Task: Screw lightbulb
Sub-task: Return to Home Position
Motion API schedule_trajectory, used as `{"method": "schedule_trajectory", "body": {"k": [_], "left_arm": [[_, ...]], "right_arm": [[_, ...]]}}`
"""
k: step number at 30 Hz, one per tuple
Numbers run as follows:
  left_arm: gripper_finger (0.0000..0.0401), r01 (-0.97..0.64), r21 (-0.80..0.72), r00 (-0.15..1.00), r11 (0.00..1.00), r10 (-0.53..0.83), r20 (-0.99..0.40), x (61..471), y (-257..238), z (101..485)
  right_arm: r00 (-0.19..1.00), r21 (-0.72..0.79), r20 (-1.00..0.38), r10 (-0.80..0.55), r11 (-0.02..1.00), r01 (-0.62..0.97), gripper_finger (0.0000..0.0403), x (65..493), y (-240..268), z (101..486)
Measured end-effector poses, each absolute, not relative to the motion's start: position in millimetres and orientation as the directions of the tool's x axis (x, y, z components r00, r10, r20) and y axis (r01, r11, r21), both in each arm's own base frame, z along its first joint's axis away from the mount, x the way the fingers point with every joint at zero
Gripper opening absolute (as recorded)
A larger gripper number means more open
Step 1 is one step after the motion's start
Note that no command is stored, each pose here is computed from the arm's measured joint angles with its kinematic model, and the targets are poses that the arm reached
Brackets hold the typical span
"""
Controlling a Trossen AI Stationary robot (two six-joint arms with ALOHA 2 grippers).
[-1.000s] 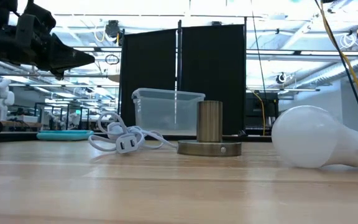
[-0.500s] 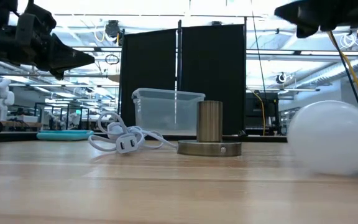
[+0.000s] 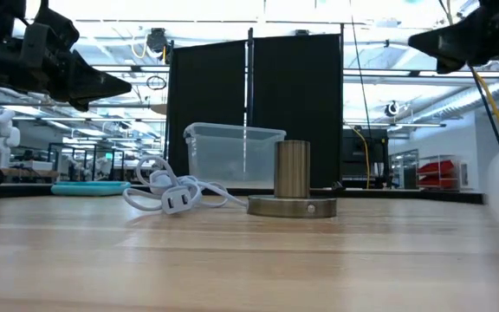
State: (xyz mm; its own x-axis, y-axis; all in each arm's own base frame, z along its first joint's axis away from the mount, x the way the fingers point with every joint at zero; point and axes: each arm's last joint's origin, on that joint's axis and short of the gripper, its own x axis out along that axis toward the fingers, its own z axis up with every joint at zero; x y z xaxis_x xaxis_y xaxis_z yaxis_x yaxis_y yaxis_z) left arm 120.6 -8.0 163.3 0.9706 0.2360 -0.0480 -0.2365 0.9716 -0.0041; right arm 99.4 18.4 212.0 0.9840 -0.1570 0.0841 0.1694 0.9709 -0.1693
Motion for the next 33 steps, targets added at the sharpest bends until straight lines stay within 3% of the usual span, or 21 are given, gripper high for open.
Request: {"method": "schedule_trajectory", "body": {"k": [21,33], "left_arm": [[0.0,-0.236,0.002,0.97,0.972,0.236,-0.057,121,-8,162],[0.0,-0.183,0.02,0.981,0.983,0.184,-0.057,121,-10,162]], "right_arm": [[0.987,-0.13,-0.046,-0.154,0.98,0.147,0.0,89,15,177],[0.999,-0.098,0.022,-0.03,0.995,0.032,0.0,93,17,176]]}}
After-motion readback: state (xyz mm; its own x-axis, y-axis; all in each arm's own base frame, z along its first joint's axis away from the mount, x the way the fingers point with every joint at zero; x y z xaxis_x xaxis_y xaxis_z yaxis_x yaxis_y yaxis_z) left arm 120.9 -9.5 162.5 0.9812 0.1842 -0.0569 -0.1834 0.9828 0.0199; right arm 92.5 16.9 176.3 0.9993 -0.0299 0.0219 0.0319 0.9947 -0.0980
